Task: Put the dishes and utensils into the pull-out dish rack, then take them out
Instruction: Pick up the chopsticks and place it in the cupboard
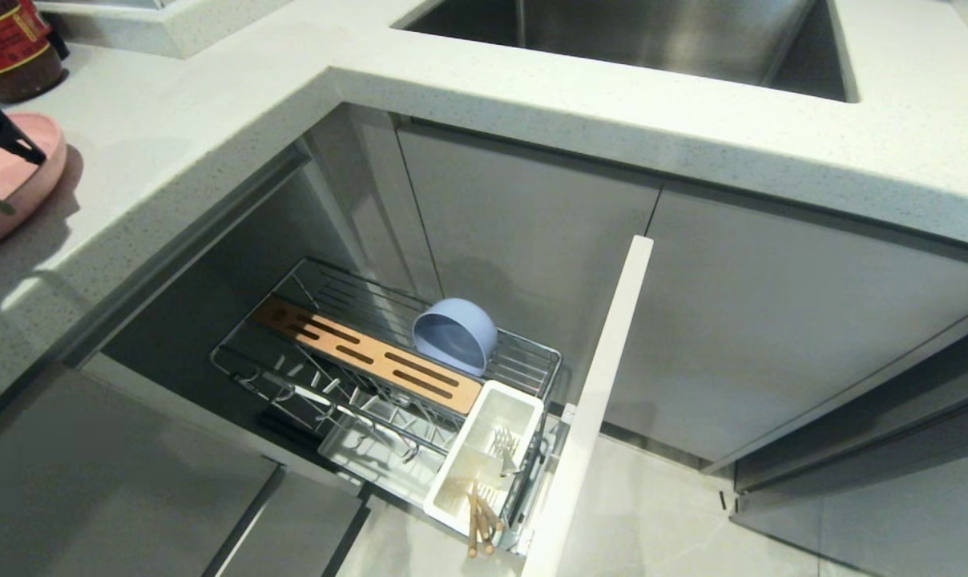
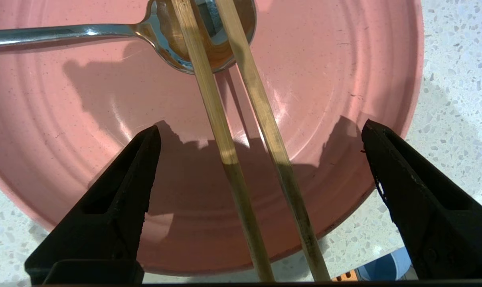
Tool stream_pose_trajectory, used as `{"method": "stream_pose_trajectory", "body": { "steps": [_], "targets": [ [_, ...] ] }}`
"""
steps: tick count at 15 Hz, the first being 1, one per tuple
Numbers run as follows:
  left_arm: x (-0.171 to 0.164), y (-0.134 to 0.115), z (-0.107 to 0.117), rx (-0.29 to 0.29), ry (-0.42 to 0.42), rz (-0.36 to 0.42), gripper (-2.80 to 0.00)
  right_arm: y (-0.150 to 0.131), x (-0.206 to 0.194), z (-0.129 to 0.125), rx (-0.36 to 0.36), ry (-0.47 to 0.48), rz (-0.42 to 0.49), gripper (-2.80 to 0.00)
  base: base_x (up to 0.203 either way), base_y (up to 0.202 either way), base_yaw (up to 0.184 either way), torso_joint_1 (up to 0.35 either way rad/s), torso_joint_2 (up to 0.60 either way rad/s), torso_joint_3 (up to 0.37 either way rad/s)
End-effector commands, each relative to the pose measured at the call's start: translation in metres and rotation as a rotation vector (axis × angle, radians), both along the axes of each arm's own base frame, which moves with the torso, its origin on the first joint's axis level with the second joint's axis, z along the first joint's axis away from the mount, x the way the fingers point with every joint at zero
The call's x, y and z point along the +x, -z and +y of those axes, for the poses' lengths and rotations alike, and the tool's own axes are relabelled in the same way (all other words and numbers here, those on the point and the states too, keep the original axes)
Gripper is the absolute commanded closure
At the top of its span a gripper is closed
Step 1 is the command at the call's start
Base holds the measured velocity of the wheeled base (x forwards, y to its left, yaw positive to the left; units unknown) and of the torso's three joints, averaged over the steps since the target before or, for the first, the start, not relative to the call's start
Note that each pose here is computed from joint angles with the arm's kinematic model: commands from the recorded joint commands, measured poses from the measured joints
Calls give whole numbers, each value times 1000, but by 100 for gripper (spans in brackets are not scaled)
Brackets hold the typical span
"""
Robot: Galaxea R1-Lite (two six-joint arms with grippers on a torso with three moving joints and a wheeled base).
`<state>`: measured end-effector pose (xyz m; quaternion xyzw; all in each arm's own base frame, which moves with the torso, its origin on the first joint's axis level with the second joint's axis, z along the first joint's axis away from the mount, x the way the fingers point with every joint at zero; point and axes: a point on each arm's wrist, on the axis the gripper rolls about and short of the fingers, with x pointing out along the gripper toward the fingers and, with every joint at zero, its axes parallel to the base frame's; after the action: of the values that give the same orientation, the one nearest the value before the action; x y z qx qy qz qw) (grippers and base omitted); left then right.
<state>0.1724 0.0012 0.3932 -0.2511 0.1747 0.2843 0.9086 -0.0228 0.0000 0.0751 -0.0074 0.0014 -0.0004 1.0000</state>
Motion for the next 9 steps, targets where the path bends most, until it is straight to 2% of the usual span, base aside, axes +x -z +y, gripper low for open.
{"method": "stream_pose_trajectory", "body": {
  "steps": [1,7,8,9],
  "targets": [
    [2,1,1,-1,-9,8,-280,0,0,0,0,-1,0,0,0,0,0,0,0,0],
    [4,1,1,-1,-9,1,-280,0,0,0,0,-1,0,0,0,0,0,0,0,0],
    [3,0,1,-2,-9,-6,0,0,0,0,0,-1,0,0,0,0,0,0,0,0],
    [3,0,1,-2,-9,-4,0,0,0,0,0,-1,0,0,0,0,0,0,0,0]
  ]
}}
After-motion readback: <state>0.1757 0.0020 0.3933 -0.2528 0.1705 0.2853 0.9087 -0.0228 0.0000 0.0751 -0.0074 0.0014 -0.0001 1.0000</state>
